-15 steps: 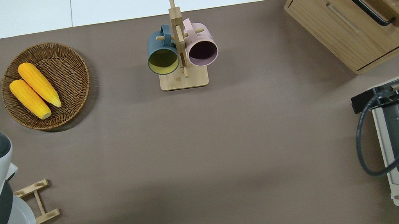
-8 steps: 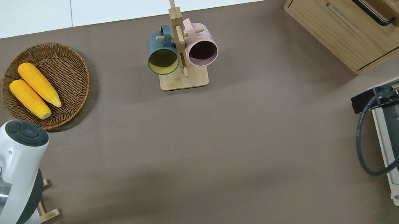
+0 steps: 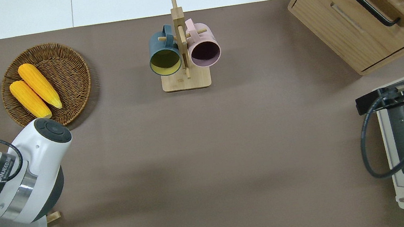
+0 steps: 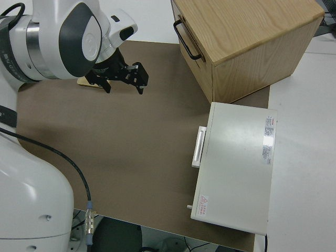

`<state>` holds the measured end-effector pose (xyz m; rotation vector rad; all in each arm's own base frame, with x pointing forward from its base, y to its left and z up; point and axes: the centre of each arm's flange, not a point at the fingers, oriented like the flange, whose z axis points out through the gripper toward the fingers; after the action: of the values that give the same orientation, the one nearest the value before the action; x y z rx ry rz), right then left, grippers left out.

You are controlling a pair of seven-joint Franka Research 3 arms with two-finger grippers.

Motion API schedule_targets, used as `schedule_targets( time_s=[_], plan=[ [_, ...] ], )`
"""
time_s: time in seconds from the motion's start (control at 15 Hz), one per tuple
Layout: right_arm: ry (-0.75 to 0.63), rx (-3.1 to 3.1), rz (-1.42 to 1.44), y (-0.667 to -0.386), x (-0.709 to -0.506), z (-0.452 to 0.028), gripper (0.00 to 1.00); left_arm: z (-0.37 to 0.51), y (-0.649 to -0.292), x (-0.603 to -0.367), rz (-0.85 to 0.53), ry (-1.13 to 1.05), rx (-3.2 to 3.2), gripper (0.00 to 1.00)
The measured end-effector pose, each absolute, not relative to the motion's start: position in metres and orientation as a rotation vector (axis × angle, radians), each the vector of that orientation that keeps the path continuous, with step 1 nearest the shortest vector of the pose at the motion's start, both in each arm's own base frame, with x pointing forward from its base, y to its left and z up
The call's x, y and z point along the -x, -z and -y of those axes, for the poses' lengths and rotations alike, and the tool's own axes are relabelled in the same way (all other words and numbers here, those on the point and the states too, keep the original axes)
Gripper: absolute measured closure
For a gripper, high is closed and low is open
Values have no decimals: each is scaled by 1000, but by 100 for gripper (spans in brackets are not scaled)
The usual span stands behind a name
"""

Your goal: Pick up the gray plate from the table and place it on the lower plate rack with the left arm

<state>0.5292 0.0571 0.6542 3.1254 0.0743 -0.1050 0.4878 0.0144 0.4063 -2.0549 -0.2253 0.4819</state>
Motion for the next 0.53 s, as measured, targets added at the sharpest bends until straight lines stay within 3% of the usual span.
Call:
schedule_targets(
  time_s=[0.53],
  plan=[
    [105, -3125, -74, -654, -529, -57, 1, -7, -385, -491, 240, -477, 2021, 96]
  ],
)
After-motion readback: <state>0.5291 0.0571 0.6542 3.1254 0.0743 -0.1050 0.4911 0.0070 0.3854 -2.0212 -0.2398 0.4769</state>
